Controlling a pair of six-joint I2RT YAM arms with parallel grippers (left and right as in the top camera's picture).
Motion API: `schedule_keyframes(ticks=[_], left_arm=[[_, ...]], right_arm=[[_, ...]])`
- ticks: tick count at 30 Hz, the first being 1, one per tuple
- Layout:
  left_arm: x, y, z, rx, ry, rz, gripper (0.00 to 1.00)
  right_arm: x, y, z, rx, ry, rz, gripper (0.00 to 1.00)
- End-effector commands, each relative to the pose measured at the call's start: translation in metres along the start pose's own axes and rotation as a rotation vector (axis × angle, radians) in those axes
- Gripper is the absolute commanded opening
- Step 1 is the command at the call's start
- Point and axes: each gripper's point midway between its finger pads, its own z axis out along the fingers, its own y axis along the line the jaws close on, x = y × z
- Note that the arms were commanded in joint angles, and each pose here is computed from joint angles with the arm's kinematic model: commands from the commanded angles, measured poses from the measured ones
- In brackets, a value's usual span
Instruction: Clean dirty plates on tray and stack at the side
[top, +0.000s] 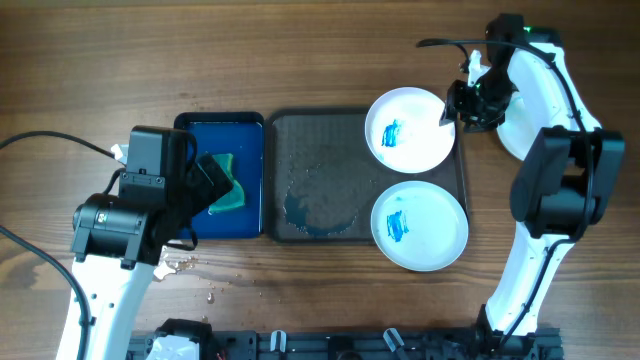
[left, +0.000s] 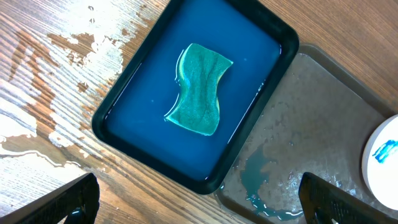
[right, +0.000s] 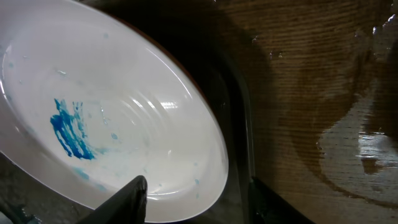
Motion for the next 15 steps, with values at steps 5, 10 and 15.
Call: schedule_keyframes(ticks=[5,10,15], left_arm=[[0.003,-0.001,0.001,0.003,0.011,0.015,1.0],[0.003,-0.001,0.001,0.003,0.011,0.015,0.99],[0.002,-0.001,0.003,0.001,0.013,0.041,0.76]], right_arm=[[0.01,-0.007,0.052,-0.011,0.087,0.03,0.5],[0.014,-0.006,0.06,-0.018,0.096,0.027,0.22],[0.021,0.002,0.062,-0.013,0.12,0.005,0.05]])
